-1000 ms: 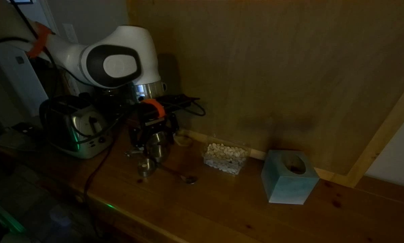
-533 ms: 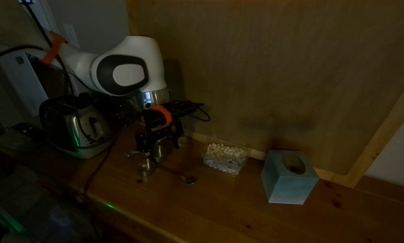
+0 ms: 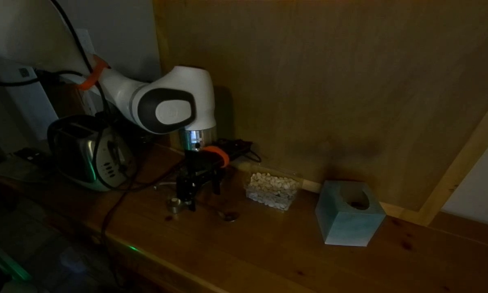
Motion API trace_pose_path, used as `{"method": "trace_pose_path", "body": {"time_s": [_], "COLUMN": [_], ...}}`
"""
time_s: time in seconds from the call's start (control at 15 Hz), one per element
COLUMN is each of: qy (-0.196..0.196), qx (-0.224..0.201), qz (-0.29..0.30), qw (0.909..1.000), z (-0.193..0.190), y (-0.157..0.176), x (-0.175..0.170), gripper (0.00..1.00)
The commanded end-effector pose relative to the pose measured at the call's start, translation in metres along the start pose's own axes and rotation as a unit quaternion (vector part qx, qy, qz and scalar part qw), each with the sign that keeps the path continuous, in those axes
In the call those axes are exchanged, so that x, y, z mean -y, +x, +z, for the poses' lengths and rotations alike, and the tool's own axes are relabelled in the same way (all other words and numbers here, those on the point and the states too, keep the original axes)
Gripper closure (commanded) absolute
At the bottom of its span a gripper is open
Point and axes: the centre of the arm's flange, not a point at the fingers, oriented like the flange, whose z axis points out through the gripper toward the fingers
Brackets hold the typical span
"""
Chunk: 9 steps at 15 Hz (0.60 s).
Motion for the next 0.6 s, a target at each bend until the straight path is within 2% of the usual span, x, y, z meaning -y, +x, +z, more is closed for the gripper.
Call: {"method": "trace_pose_path", "body": {"time_s": [0.0, 0.53], "qy": [-0.007, -0.038], "qx": [-0.033, -0.099], "qz": [-0.045, -0.005], "qw": [0.9984, 0.9944], "z": [0.012, 0.031], "y": [-0.005, -0.016], "x": [-0.016, -0.023], "gripper": [0.00, 0.02]}}
